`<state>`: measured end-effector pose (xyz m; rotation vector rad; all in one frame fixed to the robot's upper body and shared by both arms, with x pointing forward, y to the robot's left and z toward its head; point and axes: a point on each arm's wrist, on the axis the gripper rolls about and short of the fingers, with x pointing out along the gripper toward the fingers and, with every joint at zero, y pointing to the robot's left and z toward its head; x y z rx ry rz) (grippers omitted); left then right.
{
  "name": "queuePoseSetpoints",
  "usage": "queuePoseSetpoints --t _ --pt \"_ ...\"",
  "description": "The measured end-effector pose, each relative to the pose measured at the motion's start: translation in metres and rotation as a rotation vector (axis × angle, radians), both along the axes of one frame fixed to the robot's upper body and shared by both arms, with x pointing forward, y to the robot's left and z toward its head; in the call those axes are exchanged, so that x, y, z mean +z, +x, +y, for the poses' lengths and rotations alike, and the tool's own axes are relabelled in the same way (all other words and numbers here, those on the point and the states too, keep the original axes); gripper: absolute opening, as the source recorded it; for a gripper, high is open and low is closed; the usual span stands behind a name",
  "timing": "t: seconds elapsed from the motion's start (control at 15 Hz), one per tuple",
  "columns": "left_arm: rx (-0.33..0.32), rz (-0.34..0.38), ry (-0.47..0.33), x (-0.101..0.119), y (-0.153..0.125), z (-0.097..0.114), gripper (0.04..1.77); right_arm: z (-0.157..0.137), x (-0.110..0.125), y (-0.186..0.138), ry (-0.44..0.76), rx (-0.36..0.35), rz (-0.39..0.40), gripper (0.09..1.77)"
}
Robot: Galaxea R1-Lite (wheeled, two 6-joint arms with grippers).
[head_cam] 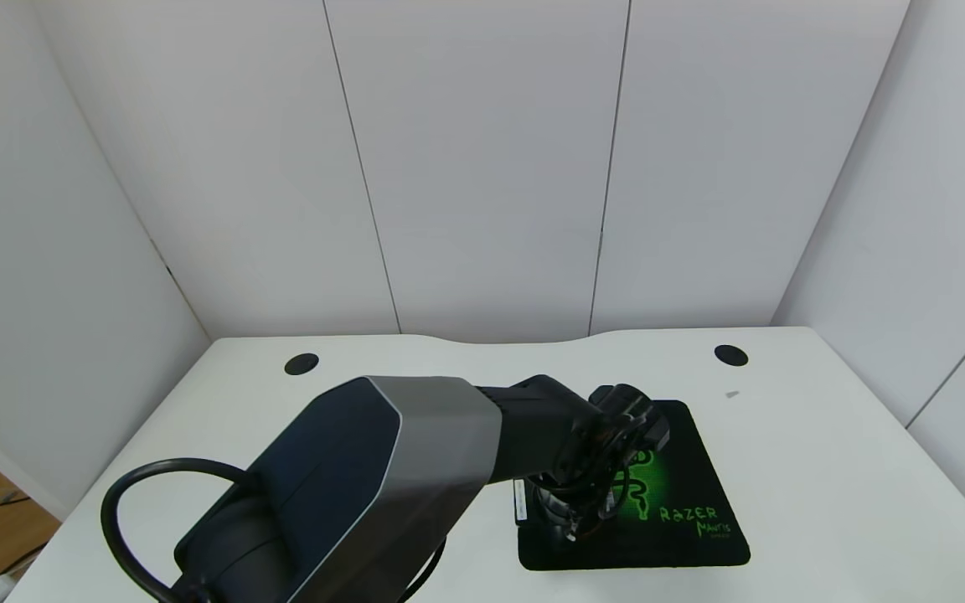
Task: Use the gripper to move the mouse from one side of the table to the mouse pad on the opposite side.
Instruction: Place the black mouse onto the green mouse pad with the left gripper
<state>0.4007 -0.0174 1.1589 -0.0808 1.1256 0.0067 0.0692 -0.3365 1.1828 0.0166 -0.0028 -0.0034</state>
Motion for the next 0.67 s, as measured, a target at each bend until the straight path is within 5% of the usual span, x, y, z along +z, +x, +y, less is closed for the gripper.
queuePoseSetpoints --t 0.27,0.67 --pt "0.000 0.000 0.000 0.0004 -0.0001 0.0001 1.28 0.0000 0.0000 0.0000 0.000 0.000 0.000 1.71" --pt "-0.002 -0.006 -0.003 0.0039 -0.0004 0.0005 1.51 0.0000 0.0000 0.0000 0.000 0.000 0.000 1.71"
